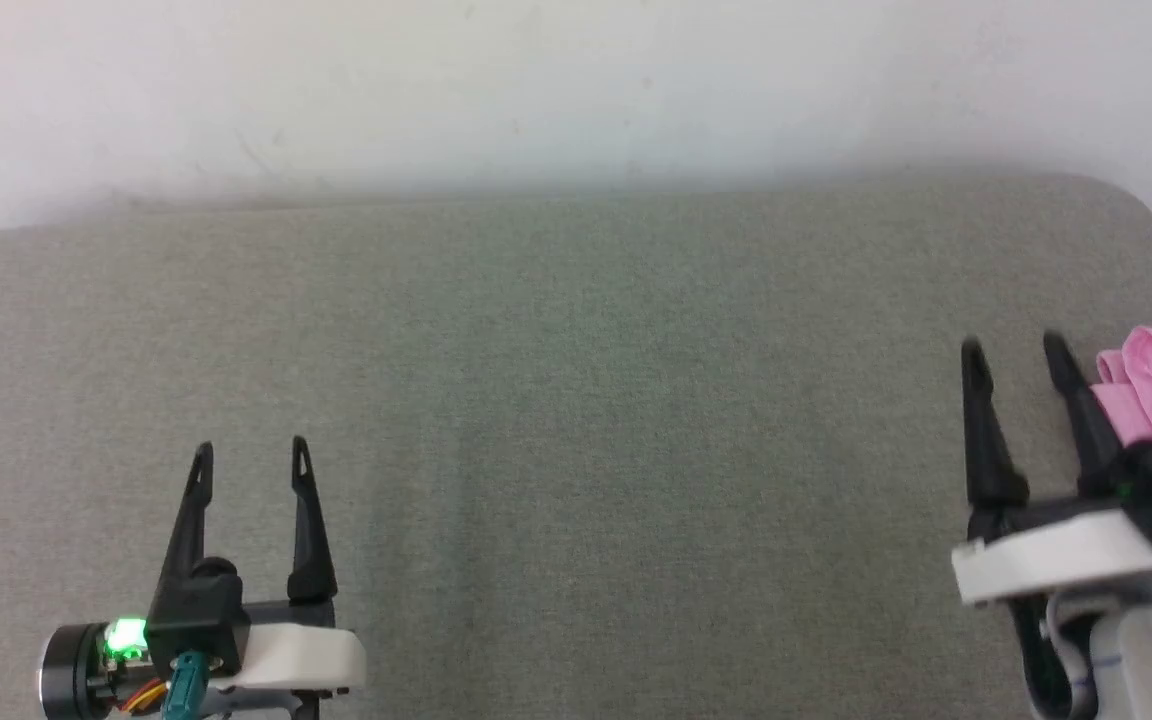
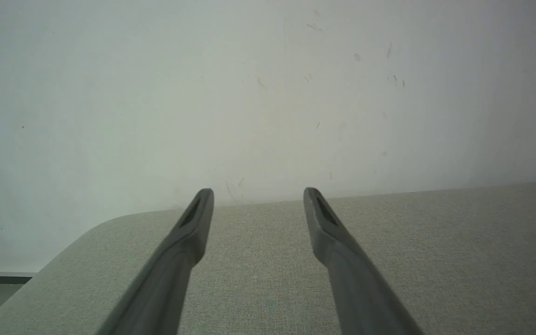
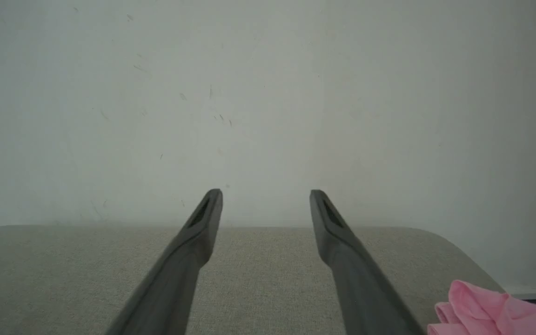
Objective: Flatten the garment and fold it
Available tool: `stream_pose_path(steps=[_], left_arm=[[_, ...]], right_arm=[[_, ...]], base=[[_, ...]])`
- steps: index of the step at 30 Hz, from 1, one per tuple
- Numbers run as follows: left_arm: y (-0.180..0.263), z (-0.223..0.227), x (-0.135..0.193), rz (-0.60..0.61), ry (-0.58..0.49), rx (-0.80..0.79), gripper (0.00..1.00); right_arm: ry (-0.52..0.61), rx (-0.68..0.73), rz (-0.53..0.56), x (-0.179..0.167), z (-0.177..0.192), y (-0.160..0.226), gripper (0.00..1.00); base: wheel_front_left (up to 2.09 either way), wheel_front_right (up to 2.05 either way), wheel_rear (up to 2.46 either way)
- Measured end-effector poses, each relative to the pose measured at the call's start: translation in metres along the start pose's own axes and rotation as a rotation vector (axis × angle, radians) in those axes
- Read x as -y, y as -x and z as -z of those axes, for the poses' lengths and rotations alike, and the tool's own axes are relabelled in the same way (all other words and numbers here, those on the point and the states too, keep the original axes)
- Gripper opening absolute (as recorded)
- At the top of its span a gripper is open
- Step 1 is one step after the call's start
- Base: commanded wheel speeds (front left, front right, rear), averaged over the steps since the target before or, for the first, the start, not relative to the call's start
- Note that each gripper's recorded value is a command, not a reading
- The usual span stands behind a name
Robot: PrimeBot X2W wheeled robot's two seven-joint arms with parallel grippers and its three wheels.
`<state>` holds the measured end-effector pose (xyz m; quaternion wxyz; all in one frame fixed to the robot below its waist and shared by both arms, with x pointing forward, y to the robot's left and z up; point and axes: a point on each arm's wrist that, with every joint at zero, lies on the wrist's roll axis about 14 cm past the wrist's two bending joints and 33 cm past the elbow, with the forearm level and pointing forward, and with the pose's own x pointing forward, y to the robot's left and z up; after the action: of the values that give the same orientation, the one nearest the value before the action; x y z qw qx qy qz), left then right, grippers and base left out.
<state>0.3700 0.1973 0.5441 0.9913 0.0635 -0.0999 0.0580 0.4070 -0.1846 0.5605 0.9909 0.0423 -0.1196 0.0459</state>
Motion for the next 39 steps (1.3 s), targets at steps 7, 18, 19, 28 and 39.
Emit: stream_pose_path(steps=[7,18,19,28,39], left_arm=[[0.012,-0.006,-0.007,-0.016,0.004,0.009,0.0],[0.012,-0.005,-0.006,-0.01,0.01,-0.003,0.0],[0.012,-0.004,-0.006,-0.01,0.01,-0.006,0.0],[0.012,-0.002,-0.004,-0.001,0.017,-0.023,0.0],[0.012,0.001,-0.002,0.009,0.024,-0.044,0.0]], right_arm=[[-0.017,-0.032,0.024,-0.003,0.008,0.026,0.0],[-0.017,-0.043,0.023,-0.003,0.009,0.027,0.0],[-0.016,-0.044,0.023,-0.003,0.009,0.027,0.0],[-0.008,-0.061,0.018,-0.005,0.01,0.027,0.0],[0.007,-0.077,0.009,-0.007,0.011,0.027,0.0]], base=[[0.0,0.0,0.0],[0.0,0.0,0.0],[0.0,0.0,0.0],[0.0,0.0,0.0],[0.0,0.0,0.0]])
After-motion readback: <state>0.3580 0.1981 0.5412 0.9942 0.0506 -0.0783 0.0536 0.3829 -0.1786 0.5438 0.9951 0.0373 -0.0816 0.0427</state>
